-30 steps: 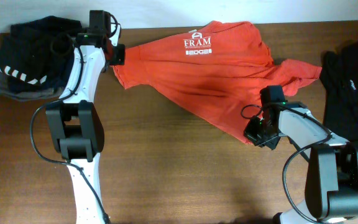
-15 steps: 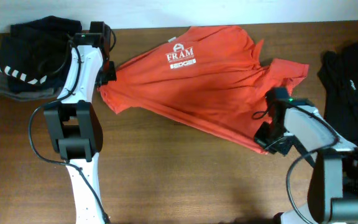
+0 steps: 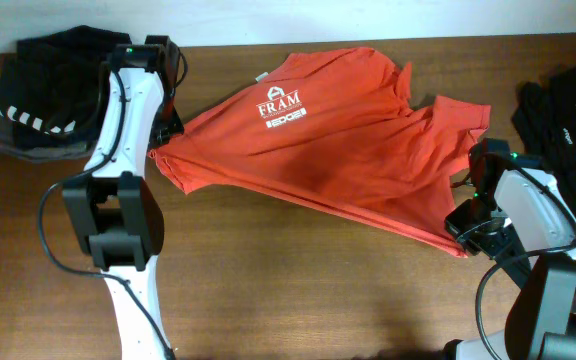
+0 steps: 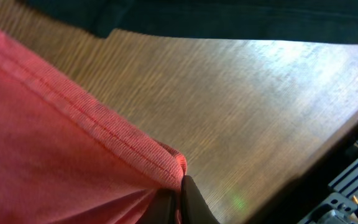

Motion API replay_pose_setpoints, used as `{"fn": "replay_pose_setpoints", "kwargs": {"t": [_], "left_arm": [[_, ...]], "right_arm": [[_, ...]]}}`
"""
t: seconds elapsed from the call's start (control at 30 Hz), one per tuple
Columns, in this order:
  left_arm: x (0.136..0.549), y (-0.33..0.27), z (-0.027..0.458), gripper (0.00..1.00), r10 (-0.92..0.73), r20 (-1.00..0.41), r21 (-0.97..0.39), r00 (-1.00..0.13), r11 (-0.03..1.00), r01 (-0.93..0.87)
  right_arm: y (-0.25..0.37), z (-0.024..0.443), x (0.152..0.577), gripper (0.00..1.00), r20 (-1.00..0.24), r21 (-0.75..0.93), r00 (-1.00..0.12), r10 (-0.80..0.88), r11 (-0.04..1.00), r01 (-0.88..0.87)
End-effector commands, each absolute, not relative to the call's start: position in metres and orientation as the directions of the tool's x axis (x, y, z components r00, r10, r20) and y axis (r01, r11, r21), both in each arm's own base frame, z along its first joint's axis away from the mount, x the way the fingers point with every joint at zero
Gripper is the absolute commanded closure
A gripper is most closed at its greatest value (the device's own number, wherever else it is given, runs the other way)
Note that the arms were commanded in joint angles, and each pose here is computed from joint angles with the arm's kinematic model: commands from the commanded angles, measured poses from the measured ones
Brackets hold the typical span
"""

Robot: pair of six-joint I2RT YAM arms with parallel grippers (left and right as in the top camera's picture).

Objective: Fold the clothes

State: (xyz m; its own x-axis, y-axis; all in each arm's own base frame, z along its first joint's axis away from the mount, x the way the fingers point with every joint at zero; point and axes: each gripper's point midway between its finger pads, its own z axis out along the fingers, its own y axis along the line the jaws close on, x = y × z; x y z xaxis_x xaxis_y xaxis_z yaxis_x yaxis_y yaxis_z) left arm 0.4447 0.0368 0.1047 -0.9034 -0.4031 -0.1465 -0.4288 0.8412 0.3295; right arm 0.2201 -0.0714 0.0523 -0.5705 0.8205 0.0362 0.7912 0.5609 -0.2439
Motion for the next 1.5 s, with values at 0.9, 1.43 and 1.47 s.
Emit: {"fn": "replay_pose_setpoints", "kwargs": {"t": [0.9, 1.43, 1.47], "left_arm": [[0.414, 0.019, 0.174, 0.01, -0.263, -0.187, 0.440, -0.947, 0.839, -0.320], [0.564, -0.117, 0.223, 0.08, 0.125, -0.668, -0.105, -0.734, 0.960, 0.259], [0.569, -0.120, 0.227, 0.09, 0.122, -0.687, -0.111, -0.716, 0.957, 0.269]], "right_arm": [[-0.143, 0.106, 0.262, 0.01, -0.323, -0.295, -0.528, 0.786, 0.446, 0.845], [-0.084, 0.123, 0.389, 0.01, -0.401, 0.236, -0.713, 0.576, 0.816, 0.527], [-0.085, 0.125, 0.393, 0.01, -0.414, 0.243, -0.706, 0.575, 0.817, 0.522]]}}
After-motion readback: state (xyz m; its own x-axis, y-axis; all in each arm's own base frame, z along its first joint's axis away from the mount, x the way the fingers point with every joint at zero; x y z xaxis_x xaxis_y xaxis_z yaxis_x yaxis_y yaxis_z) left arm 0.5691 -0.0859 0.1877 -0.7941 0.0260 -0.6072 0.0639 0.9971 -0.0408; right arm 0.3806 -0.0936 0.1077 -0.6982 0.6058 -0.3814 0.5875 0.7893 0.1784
